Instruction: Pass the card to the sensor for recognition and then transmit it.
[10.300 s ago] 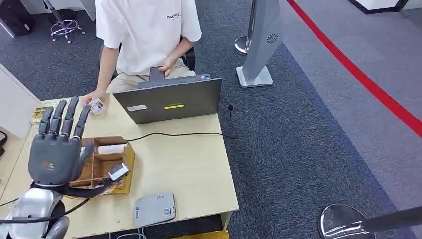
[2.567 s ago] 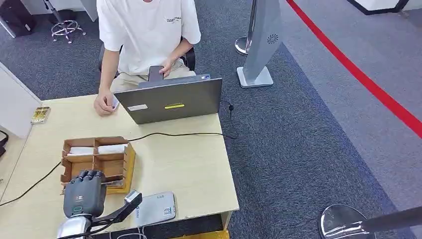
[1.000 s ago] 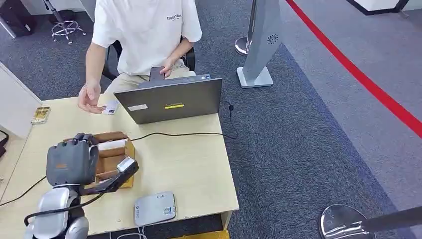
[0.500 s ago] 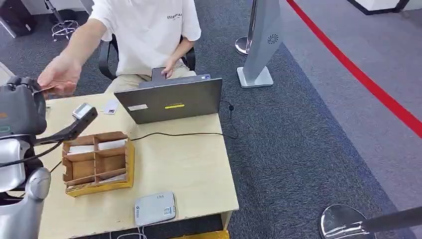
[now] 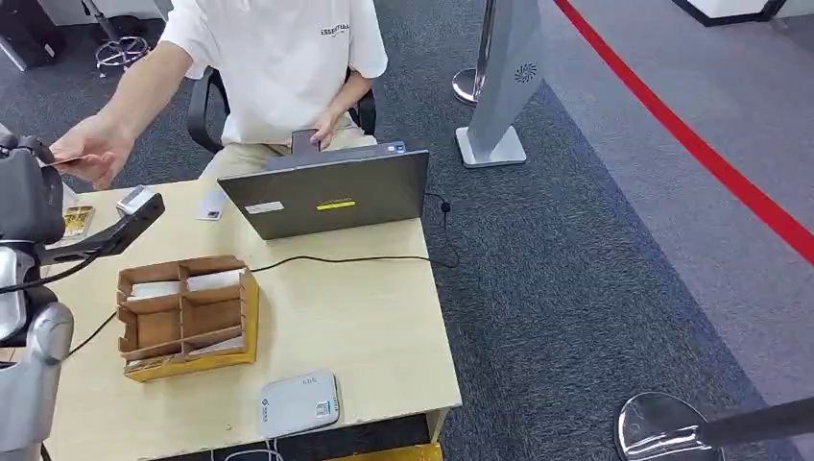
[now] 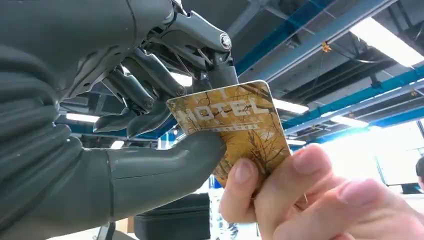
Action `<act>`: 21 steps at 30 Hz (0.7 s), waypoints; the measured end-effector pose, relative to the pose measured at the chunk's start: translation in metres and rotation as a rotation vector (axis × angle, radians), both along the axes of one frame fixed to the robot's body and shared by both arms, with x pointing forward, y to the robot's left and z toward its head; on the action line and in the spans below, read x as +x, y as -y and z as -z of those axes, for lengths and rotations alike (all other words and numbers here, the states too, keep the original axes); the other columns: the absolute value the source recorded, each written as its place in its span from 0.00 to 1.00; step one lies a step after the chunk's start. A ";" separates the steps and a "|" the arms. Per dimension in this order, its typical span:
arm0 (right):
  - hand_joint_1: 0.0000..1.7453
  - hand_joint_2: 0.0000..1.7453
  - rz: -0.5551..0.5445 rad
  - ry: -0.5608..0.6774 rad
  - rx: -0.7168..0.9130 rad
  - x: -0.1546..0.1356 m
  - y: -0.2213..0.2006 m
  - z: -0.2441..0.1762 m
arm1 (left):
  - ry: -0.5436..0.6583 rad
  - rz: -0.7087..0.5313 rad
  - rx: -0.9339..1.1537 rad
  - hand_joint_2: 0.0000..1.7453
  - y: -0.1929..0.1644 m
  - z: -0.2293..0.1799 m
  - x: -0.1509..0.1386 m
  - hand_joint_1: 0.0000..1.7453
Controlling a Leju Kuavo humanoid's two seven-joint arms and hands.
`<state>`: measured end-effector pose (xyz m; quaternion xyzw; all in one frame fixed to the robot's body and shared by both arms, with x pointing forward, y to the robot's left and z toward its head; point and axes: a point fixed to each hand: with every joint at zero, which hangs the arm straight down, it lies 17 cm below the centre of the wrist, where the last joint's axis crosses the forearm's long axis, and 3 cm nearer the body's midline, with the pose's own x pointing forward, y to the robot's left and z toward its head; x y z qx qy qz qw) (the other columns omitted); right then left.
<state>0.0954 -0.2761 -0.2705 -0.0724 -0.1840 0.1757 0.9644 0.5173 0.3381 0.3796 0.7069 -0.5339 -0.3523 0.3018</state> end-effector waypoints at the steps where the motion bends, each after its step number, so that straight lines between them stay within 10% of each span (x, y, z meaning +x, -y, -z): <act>1: 0.00 1.00 -0.001 -0.001 0.001 0.000 0.000 0.000 | -0.002 -0.002 0.000 1.00 -0.001 0.001 0.001 0.00; 21: 0.00 1.00 0.001 -0.012 -0.006 -0.004 0.005 0.001 | 0.012 -0.162 -0.010 1.00 -0.085 -0.001 -0.014 0.00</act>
